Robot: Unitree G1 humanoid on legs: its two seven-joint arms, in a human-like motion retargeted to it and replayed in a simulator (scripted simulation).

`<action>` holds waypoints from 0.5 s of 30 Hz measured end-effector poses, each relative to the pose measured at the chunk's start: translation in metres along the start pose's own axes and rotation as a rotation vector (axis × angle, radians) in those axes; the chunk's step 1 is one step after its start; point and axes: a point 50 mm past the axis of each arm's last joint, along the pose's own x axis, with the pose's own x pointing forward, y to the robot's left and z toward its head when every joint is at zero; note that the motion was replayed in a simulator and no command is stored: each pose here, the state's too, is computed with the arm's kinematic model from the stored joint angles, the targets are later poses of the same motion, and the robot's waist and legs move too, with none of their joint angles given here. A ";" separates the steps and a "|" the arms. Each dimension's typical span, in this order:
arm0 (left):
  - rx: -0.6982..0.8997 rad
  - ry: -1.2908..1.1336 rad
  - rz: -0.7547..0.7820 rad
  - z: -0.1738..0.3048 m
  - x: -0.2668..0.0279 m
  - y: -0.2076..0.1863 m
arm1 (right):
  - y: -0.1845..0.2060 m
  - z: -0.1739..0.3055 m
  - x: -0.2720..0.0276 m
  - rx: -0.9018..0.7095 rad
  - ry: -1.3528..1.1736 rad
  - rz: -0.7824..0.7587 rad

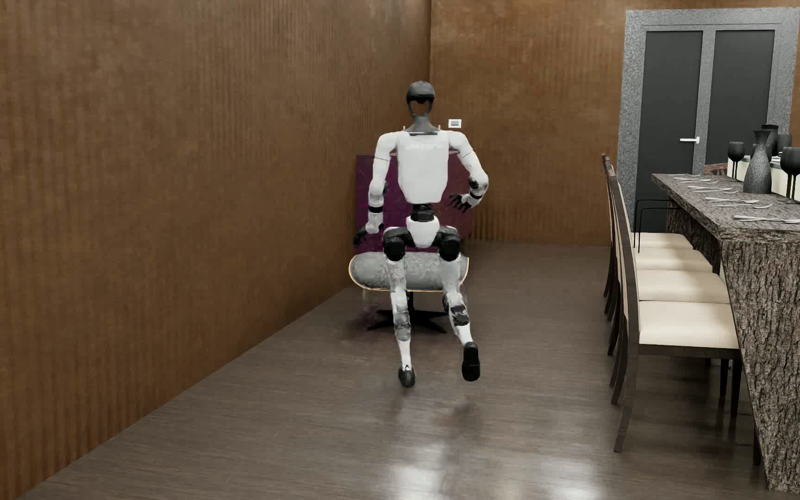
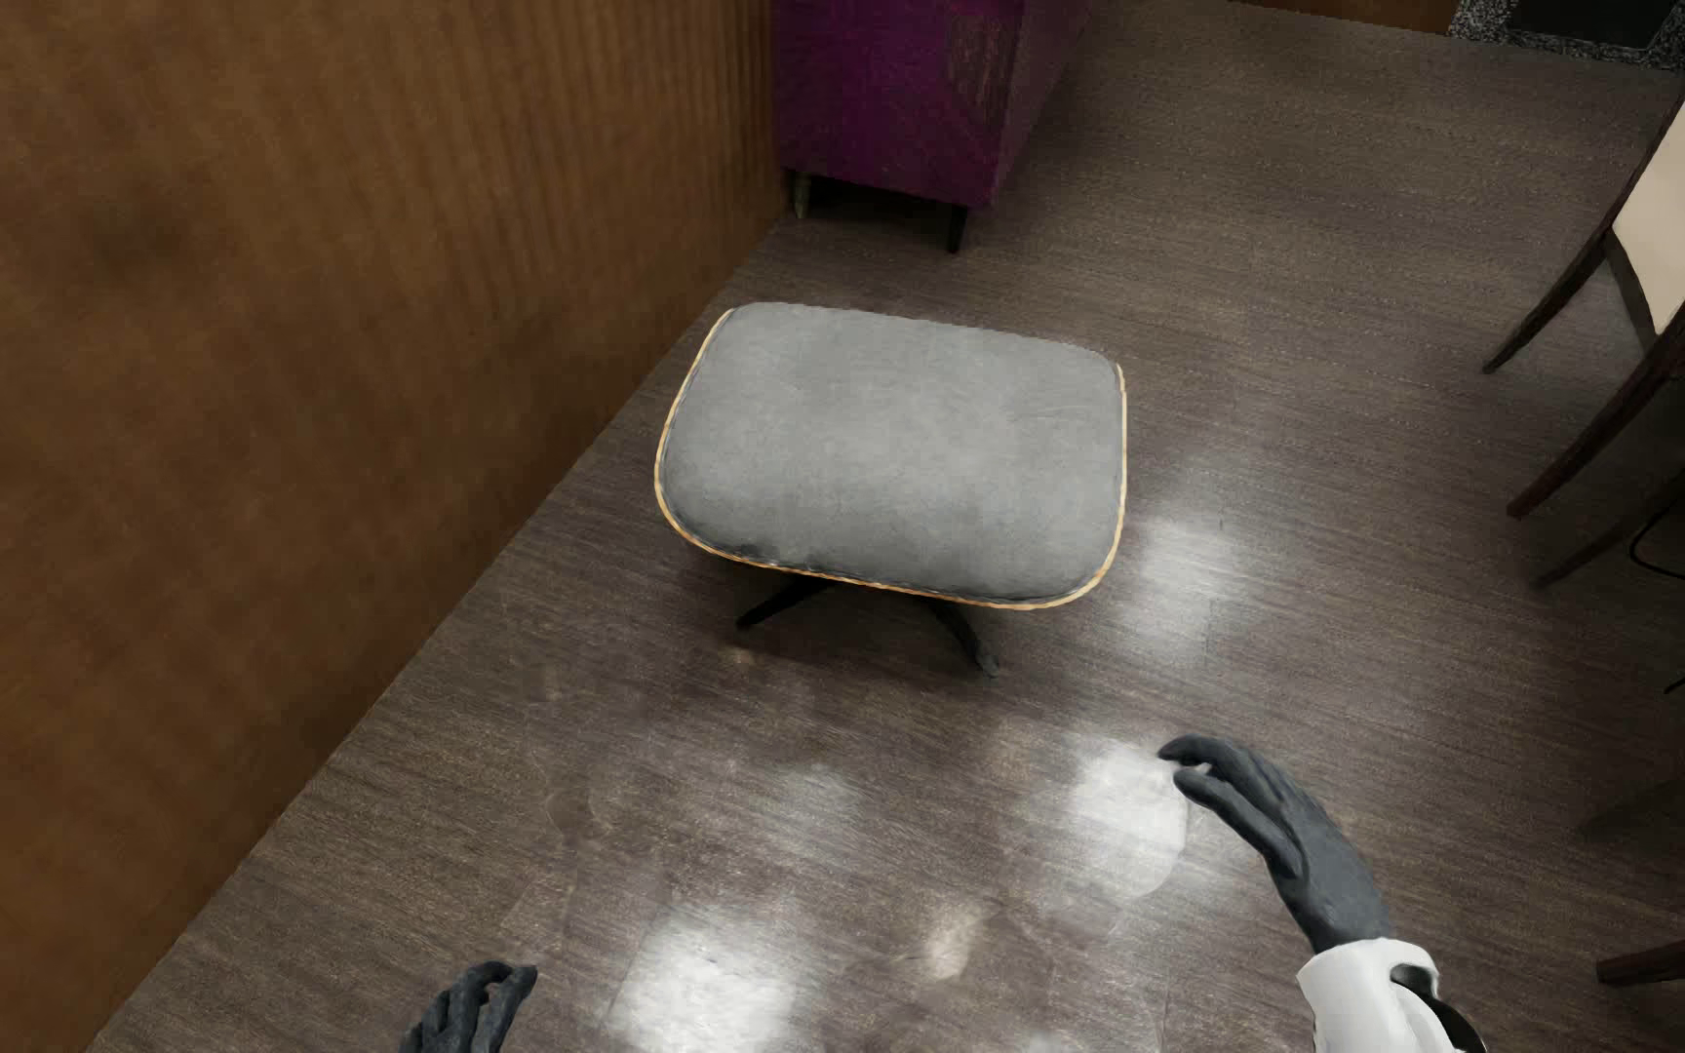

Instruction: Perch on the dark gray chair

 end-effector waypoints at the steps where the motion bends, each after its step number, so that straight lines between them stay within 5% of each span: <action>1: -0.105 -0.068 -0.030 0.031 0.011 0.003 | 0.007 -0.003 -0.003 0.018 0.028 0.041; 6: -0.067 -0.562 -0.203 0.118 0.023 0.024 | -0.008 -0.017 -0.011 0.004 0.134 -0.110; 8: -0.059 -0.700 -0.241 0.134 0.002 0.012 | -0.021 -0.033 -0.029 -0.048 0.226 -0.149; 10: -0.157 -0.695 -0.095 0.139 -0.002 0.020 | -0.028 -0.045 -0.041 -0.081 0.266 -0.144; 15: -0.186 -0.250 0.285 0.088 0.032 0.046 | 0.009 -0.073 -0.036 -0.349 0.282 0.402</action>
